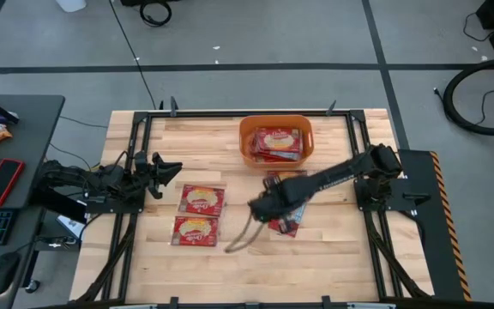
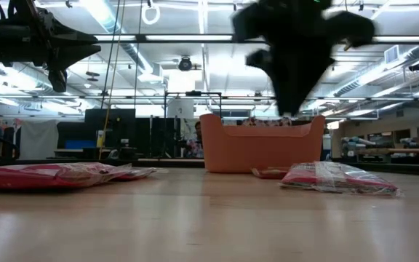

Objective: Sort popcorn bags into baskets
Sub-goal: Stack the popcorn bag on top of the other popcorn bag into the orange container

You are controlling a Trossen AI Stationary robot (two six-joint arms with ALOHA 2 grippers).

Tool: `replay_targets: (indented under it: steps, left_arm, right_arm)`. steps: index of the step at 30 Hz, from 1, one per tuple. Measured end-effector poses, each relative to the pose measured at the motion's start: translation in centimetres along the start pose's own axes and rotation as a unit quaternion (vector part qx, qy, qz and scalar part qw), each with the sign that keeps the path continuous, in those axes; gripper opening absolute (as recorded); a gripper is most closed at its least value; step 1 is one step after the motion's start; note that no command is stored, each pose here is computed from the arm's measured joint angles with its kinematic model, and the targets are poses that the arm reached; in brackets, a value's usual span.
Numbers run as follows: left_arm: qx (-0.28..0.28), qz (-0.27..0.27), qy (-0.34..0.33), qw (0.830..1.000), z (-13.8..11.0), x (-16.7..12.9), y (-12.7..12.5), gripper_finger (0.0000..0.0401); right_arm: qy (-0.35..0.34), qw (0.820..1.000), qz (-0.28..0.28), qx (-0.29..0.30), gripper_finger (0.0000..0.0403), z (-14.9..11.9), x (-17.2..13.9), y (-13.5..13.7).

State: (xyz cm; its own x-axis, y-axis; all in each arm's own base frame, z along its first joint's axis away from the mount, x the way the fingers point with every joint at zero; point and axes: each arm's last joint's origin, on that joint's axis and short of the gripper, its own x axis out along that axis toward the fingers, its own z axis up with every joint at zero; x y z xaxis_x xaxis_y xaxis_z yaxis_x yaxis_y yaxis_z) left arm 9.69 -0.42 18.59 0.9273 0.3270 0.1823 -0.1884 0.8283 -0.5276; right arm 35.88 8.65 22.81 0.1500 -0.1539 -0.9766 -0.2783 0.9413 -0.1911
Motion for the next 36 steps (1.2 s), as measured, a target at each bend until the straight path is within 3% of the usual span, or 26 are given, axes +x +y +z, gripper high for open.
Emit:
replay_targets:
  steps: [8, 16, 22, 32, 36]
  left_arm:
    - [0.000, 0.000, 0.000, 1.000, 0.0, 0.0, 0.0, 0.0073]
    - [0.000, 0.000, 0.000, 1.000, 0.0, 0.0, 0.0, 0.0073]
    - [0.000, 0.000, 0.000, 1.000, 0.0, 0.0, 0.0, 0.0073]
    - [0.000, 0.000, 0.000, 1.000, 0.0, 0.0, 0.0, 0.0073]
    - [0.000, 0.000, 0.000, 1.000, 0.0, 0.0, 0.0, 0.0073]
  right_arm:
    - [0.089, 0.994, -0.005, -0.065, 0.0165, -3.2, 3.6, 4.0]
    - [0.117, 0.979, -0.050, -0.160, 0.0215, -4.3, 4.6, 4.6]
    - [0.111, 0.967, -0.057, -0.220, 0.0198, -4.1, 4.8, 4.1]
    - [0.079, 0.960, -0.034, -0.265, 0.0178, -5.0, 7.8, 3.2]
    - [0.080, 0.958, -0.028, -0.273, 0.0146, -5.5, 8.5, 3.0]
